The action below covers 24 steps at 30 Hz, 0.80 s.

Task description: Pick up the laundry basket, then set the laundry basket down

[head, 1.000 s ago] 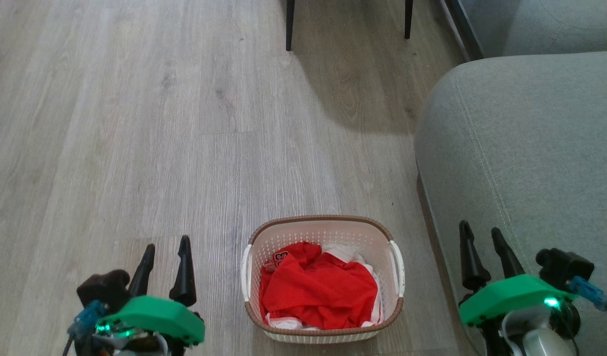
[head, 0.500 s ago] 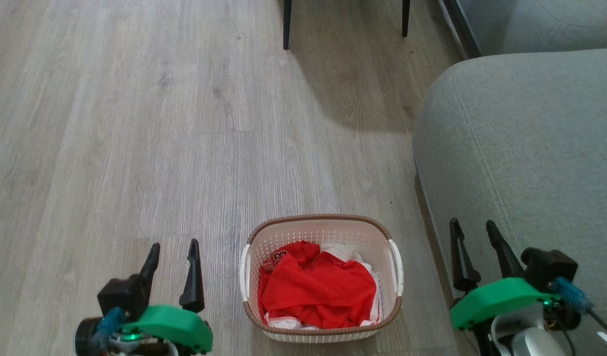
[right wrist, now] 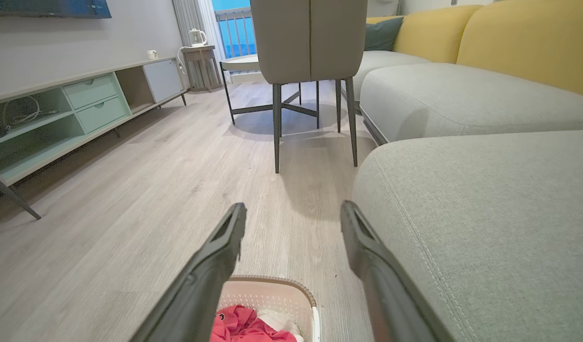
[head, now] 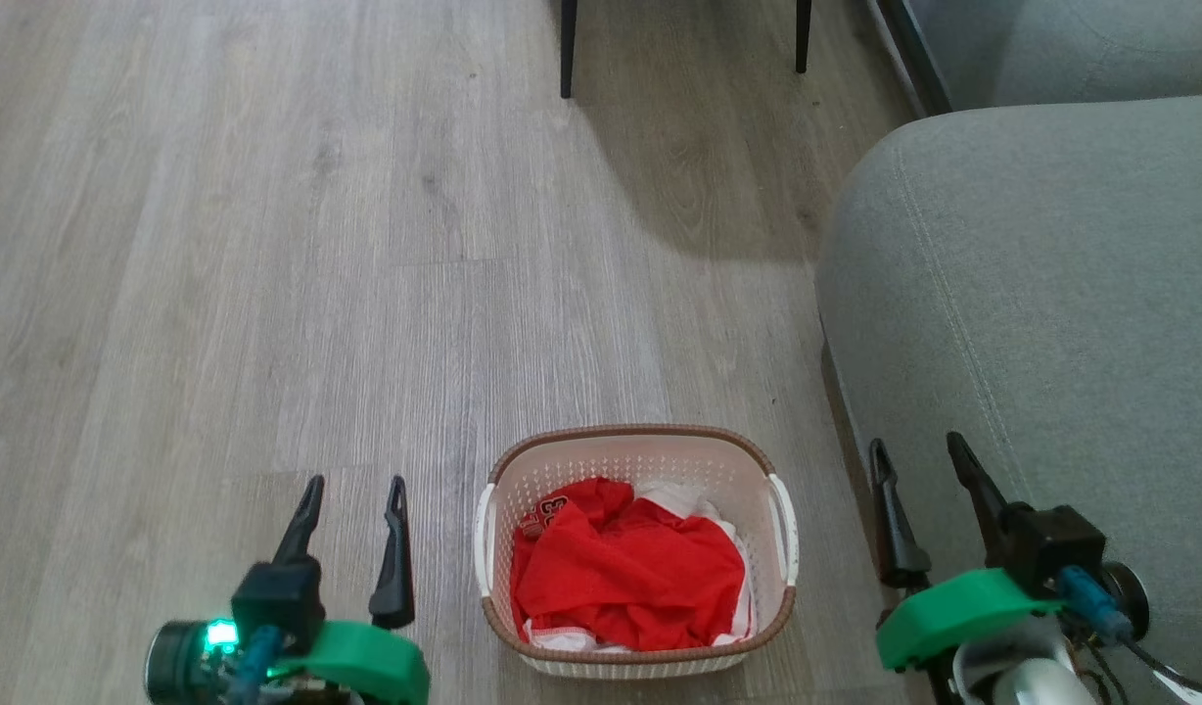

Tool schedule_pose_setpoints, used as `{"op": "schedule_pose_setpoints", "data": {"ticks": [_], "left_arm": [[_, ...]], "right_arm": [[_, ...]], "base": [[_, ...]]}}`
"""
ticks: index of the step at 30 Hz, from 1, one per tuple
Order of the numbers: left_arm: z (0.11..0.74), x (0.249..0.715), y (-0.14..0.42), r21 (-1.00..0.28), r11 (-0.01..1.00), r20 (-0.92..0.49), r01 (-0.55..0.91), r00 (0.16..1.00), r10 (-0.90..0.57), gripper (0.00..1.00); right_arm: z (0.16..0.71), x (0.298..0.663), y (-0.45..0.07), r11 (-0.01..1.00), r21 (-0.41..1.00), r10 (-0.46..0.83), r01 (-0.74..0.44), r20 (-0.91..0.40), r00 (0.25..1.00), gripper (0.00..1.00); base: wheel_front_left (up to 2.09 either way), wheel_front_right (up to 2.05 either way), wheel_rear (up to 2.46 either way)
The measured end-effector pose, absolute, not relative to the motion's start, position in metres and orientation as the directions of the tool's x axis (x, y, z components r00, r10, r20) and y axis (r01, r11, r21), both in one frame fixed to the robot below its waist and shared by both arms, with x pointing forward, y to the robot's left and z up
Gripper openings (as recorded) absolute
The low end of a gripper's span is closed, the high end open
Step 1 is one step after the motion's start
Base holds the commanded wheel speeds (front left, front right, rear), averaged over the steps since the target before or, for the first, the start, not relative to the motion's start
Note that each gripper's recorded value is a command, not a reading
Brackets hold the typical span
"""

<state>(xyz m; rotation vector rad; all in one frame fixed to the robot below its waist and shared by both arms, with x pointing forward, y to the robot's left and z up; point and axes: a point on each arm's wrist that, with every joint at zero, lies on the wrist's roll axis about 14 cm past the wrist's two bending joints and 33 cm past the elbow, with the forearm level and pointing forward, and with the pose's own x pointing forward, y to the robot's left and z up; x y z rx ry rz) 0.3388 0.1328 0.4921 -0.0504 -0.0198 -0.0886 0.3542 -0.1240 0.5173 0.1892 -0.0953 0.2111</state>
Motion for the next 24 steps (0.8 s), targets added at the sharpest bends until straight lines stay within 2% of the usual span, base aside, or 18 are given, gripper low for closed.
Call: {"op": "schedule_pose_setpoints", "data": {"ticks": [6, 24], "left_arm": [[0.4919, 0.3367, 0.1268, 0.004, 0.994, 0.033, 0.111, 0.993, -0.111, 1.0], [0.4852, 0.3371, 0.1313, 0.004, 0.995, 0.011, 0.1, 0.995, -0.1, 1.0]], "right_arm": [[0.5198, 0.3538, -0.121, 0.965, 0.123, 0.215, -0.23, 0.124, 0.969, 1.0], [0.5179, 0.3545, -0.1212, 0.966, 0.122, 0.215, -0.229, 0.118, 0.969, 1.0]], "base": [[0.0, 0.0, 0.0], [0.0, 0.0, 0.0]]}}
